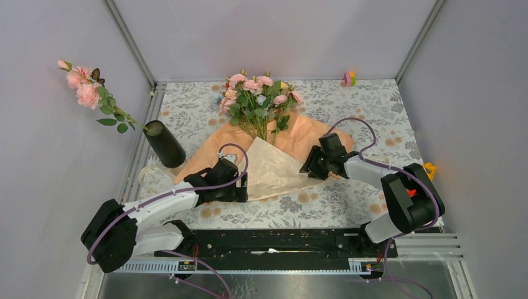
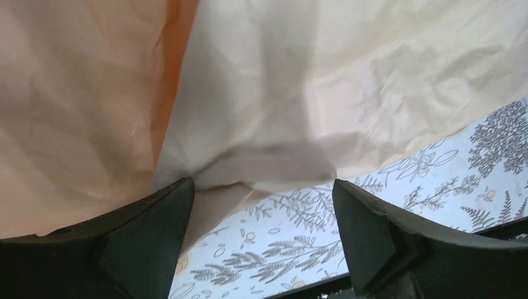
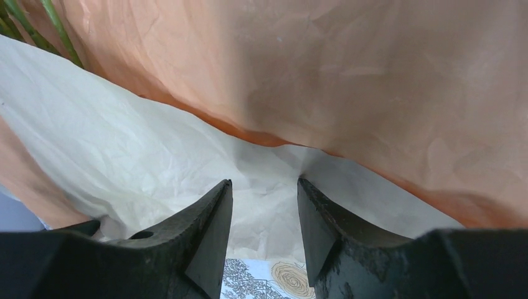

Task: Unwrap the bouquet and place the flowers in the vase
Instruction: Unfold the wrapping paper at the center of the board.

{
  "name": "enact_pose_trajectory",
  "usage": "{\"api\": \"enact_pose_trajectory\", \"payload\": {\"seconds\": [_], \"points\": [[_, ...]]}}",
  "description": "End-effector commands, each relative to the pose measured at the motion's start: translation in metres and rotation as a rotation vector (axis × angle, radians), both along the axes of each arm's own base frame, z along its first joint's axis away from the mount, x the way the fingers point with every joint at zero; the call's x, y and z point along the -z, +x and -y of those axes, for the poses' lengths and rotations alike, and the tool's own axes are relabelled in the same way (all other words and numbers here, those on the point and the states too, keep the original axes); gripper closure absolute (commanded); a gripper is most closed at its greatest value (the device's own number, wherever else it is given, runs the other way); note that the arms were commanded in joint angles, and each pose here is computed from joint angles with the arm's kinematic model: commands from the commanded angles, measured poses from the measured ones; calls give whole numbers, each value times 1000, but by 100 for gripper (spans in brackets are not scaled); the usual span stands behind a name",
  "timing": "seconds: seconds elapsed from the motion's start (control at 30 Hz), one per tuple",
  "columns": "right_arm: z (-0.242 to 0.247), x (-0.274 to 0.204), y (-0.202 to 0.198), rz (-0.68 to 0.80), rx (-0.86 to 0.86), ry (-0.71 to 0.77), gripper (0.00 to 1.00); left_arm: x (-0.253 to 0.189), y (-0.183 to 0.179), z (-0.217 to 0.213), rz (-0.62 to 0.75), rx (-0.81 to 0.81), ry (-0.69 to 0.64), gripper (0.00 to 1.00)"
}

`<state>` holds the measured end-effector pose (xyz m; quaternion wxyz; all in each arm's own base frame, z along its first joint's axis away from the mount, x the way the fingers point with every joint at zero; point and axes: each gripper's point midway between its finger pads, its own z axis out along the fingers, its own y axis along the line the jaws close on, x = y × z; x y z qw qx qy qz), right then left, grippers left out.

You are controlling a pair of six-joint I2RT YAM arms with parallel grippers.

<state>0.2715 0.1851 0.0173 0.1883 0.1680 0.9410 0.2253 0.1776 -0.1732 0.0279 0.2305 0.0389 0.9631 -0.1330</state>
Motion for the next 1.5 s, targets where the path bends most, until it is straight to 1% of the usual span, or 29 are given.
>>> {"api": "enact_pose_trajectory", "payload": {"seconds": [0.0,0.1,0.2,0.37,0.5,0.6,0.73,0.83,1.03,1.17,1.3,1.37,1.47], "points": [[29,17,-10,-37,37,-124,50,0,-15,-21,-27,-48,33,9],[33,14,-9,-34,42,-138,50,-5,-17,-32,-38,-102,55,8],[36,12,-7,-19,50,-151,49,-15,-17,-37,-30,-153,33,7],[36,7,-3,-4,38,-155,49,-36,-7,-37,13,-204,-51,6],[34,-6,2,31,1,-156,48,-69,11,-26,76,-191,-125,5],[33,-27,7,87,-41,-154,44,-94,27,-13,109,-145,-187,4],[35,-66,16,173,-95,-173,33,-122,59,1,175,-103,-230,4],[40,-89,19,215,-105,-147,27,-137,84,12,208,-69,-283,4],[43,-125,26,286,-133,-1,20,-140,131,29,193,-32,-423,4],[47,-138,28,327,-170,33,17,-126,157,33,190,-25,-430,4],[47,-146,28,340,-194,83,17,-101,166,38,118,-8,-424,4],[46,-150,28,349,-204,101,17,-84,165,38,76,-14,-409,5],[43,-155,27,362,-218,122,17,-68,164,37,49,-17,-393,5]]}}
